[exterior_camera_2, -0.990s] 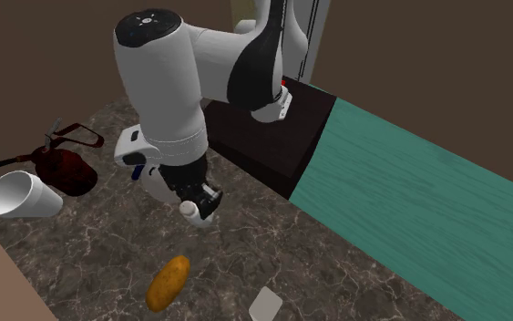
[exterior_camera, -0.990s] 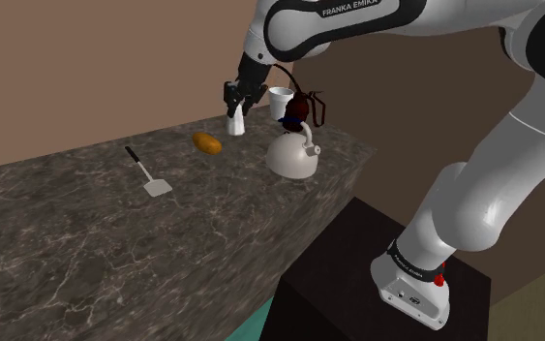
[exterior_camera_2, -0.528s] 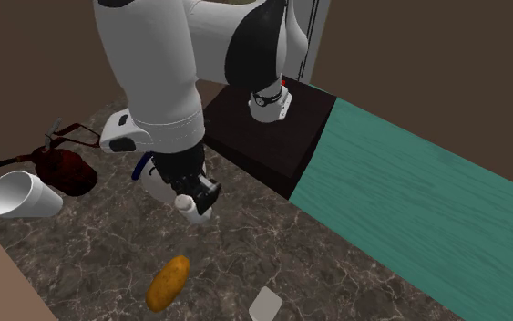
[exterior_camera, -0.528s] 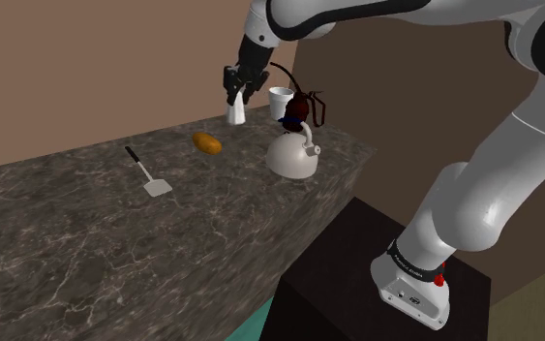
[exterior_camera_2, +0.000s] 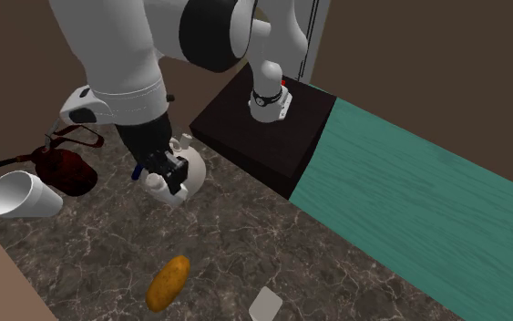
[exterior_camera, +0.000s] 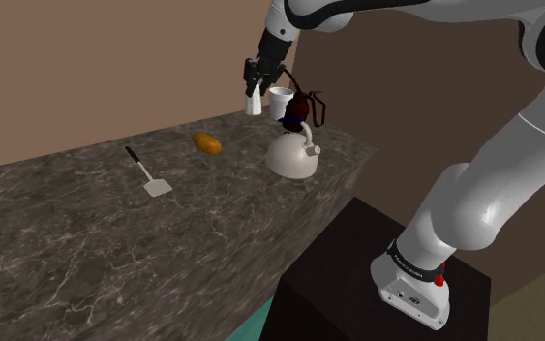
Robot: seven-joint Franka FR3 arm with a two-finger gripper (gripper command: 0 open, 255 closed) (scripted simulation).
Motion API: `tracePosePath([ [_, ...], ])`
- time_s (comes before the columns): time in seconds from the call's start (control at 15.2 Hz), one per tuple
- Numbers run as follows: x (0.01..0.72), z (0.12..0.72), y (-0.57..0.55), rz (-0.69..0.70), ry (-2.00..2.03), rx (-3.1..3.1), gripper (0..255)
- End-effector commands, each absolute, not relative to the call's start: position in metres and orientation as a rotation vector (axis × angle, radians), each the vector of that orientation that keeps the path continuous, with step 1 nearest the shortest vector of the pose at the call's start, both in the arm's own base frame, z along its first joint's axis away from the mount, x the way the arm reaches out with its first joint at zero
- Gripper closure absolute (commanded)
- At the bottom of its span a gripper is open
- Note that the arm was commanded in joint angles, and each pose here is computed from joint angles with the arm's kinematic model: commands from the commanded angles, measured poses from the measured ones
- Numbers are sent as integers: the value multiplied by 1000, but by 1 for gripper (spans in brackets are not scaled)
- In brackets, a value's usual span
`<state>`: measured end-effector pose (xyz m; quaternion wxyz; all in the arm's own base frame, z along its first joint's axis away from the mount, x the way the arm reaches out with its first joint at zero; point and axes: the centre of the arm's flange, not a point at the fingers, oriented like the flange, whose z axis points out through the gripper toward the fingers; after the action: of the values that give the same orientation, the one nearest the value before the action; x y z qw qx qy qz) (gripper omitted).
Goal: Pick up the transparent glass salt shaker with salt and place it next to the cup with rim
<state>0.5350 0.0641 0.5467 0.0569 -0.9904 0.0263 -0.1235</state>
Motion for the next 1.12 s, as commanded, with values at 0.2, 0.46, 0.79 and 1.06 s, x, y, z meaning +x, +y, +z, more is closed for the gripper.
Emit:
tracePosePath([
  [0.2,537,547,-3,-375,77,-3004,255],
  [0.46,536,547,-56,-375,77,-3004,255],
  [0.79,535,547,-122,-375,77,-3004,255],
  [1.06,535,547,-174,-375,77,-3004,255],
])
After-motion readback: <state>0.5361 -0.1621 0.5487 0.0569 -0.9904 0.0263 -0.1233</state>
